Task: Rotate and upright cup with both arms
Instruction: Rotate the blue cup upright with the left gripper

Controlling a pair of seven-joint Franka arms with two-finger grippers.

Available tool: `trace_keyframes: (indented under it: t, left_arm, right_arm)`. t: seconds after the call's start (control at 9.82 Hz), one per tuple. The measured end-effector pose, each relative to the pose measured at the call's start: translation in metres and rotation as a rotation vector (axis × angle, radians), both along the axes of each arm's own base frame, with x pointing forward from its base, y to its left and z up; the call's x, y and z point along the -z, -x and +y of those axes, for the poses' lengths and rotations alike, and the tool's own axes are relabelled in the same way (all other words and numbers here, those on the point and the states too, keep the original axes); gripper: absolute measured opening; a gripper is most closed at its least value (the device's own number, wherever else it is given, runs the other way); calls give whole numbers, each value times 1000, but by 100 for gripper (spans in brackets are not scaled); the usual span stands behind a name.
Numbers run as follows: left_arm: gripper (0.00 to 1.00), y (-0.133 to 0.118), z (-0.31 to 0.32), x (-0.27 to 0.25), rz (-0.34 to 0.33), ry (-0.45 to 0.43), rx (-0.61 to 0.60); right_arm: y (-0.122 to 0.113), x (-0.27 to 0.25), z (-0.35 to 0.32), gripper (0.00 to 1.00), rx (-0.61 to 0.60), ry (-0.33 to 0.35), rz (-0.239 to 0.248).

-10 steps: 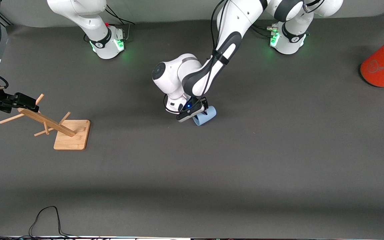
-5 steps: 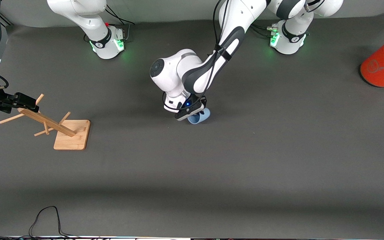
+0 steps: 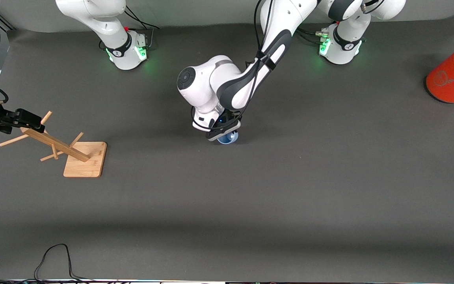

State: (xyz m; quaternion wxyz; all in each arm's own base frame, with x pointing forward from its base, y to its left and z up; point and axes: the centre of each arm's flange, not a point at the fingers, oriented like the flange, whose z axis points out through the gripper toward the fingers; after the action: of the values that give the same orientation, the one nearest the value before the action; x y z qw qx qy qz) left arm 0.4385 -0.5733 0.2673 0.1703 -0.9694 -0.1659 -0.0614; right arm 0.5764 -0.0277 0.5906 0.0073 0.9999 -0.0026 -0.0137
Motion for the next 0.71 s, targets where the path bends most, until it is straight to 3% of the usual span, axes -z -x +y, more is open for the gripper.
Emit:
trace_keyframes:
  t: [0.2,0.61,0.71]
  left_arm:
    - [7,0,1,1,1,-2,0]
    - [67,4,4,12,16,-18,0]
    - [71,4,5,13,18,-20,0]
  right_arm:
    - [0,0,1,100,-2,0,0]
    - [0,-2,2,100,25,-6,-4]
    - [0,-2,2,100,36,-7,-5]
